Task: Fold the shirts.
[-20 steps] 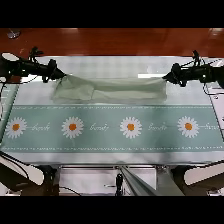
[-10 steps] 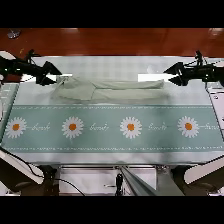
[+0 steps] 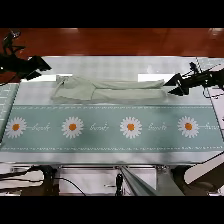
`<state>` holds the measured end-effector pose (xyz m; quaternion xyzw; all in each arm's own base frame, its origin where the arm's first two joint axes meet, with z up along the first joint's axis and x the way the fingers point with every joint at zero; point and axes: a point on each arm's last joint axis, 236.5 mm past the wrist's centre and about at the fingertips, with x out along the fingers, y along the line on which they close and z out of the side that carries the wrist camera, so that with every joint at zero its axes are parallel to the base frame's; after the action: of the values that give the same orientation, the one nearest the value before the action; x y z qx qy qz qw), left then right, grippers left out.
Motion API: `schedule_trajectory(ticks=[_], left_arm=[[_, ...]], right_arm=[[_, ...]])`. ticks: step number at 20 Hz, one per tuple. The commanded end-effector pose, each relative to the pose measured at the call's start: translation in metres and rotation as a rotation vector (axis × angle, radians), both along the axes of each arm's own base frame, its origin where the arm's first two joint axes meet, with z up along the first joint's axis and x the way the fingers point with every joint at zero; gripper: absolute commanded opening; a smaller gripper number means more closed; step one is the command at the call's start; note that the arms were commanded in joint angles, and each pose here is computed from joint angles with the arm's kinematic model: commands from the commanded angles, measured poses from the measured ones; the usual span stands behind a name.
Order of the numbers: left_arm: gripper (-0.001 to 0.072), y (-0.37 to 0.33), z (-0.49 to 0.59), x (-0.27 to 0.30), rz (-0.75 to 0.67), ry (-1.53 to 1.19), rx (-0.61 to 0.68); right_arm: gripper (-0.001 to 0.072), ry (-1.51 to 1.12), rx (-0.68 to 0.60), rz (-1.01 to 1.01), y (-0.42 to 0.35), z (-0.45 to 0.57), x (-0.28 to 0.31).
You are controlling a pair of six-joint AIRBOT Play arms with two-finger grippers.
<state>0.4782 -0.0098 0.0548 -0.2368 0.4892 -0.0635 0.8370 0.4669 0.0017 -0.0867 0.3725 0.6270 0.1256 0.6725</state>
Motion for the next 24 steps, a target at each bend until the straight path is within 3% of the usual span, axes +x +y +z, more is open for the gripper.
schedule_trajectory(ticks=[1, 2, 3, 4, 5, 6, 7, 8, 9, 13, 19, 24], left_arm=[[0.07, -0.077, 0.022, -0.017, -0.105, -0.086, -0.062], [0.07, -0.098, 0.02, -0.021, -0.149, -0.084, -0.064], [0.07, -0.117, 0.018, -0.023, -0.192, -0.087, -0.061], [0.07, -0.134, 0.014, -0.027, -0.234, -0.083, -0.059], [0.0699, -0.147, 0.009, -0.031, -0.262, -0.071, -0.061], [0.0684, -0.159, 0.004, -0.035, -0.295, -0.06, -0.06], [0.0513, -0.169, 0.001, -0.039, -0.323, -0.055, -0.058], [0.0077, -0.177, -0.002, -0.043, -0.356, -0.05, -0.054], [0.0021, -0.186, -0.003, -0.046, -0.393, -0.059, -0.046], [0.0021, -0.234, -0.013, -0.066, -0.507, -0.041, -0.064], [0.0021, -0.356, -0.041, -0.081, -0.701, -0.015, -0.115], [0.002, -0.477, -0.082, -0.18, -0.892, 0.172, -0.249]], right_arm=[[0.0615, 0.018, 0.018, 0.106, 0.047, -0.011, -0.005], [0.0588, 0.018, 0.019, 0.129, 0.057, -0.01, -0.006], [0.0513, 0.026, 0.019, 0.151, 0.064, -0.011, -0.01], [0.0299, 0.031, 0.026, 0.162, 0.067, -0.009, -0.012], [0.003, 0.036, 0.044, 0.177, 0.071, -0.004, -0.016], [0.0025, 0.022, 0.042, 0.205, 0.07, 0.006, -0.02], [0.0024, 0.004, 0.012, 0.223, 0.064, 0.018, -0.023], [0.0024, -0.022, -0.04, 0.246, 0.057, 0.034, -0.027], [0.0024, -0.056, -0.097, 0.264, 0.05, 0.053, -0.033], [0.0024, -0.185, -0.249, 0.28, 0.04, 0.124, -0.085], [0.0024, -0.388, -0.304, 0.17, 0.064, 0.206, -0.185], [0.0025, -0.491, -0.319, 0.095, 0.07, 0.242, -0.211]])
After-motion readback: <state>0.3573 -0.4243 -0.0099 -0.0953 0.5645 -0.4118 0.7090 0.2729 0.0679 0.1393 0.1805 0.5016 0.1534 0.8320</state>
